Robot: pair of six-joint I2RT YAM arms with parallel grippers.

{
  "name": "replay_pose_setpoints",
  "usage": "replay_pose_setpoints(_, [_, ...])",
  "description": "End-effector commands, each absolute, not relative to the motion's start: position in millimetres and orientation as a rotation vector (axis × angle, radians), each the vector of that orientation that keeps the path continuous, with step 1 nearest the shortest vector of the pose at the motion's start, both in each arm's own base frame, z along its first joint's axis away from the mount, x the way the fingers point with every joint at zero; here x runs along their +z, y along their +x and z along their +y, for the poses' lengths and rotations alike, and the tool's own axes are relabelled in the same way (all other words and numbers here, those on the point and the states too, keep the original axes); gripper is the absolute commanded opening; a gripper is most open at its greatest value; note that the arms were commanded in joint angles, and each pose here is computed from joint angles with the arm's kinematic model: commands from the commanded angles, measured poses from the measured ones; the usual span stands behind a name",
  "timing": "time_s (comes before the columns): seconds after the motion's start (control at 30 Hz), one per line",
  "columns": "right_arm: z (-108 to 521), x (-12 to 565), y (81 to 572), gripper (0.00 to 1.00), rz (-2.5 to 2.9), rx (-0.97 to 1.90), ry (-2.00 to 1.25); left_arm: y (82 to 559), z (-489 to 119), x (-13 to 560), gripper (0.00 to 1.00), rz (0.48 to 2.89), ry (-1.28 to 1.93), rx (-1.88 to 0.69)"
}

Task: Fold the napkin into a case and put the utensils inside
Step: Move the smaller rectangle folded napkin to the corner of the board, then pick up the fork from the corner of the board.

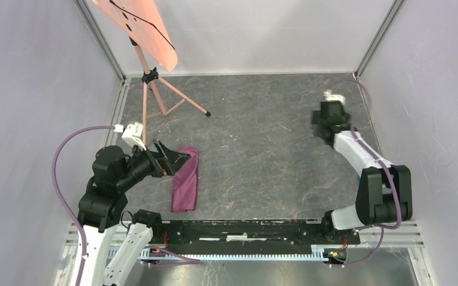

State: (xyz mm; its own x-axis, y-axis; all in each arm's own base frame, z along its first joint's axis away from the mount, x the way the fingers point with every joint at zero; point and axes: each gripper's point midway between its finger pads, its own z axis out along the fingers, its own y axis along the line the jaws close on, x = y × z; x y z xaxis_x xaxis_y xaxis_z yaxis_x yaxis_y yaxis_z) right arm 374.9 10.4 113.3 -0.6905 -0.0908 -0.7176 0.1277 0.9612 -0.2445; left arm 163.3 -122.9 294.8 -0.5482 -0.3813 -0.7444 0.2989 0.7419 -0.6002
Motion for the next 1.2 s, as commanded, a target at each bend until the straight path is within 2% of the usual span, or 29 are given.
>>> replay_pose_setpoints(0.0, [-88, 102, 335, 0.88, 2.291, -0.462, 0.508, 163, -140, 305, 1.0, 1.941, 0.063, -0.966])
replay_pose_setpoints(0.07, [-122, 96, 319, 0.83, 2.287, -0.531, 0.66, 161, -142, 306, 1.0, 1.945, 0.07, -0.984])
replay_pose_setpoints(0.2, [-161, 86, 297, 0.74, 2.317, -0.656, 0.752, 159, -146, 309, 1.0, 1.951, 0.073, -1.02])
replay_pose_setpoints(0.27, [-173, 85, 288, 0.72, 2.305, -0.705, 0.782, 159, -148, 308, 1.0, 1.958, 0.073, -1.042])
replay_pose_setpoints(0.47, [-190, 73, 272, 0.67, 2.321, -0.757, 0.842, 161, -157, 305, 1.0, 1.993, 0.064, -1.113])
replay_pose_setpoints(0.6, [-195, 60, 266, 0.59, 2.335, -0.715, 0.88, 160, -162, 307, 1.0, 2.005, 0.076, -1.155])
replay_pose_setpoints(0.8, [-197, 41, 264, 0.52, 2.374, -0.676, 0.885, 162, -165, 309, 1.0, 2.016, 0.083, -1.176])
replay_pose_setpoints(1.17, [-195, 29, 273, 0.17, 2.401, -0.624, 0.865, 162, -166, 309, 1.0, 2.019, 0.083, -1.181])
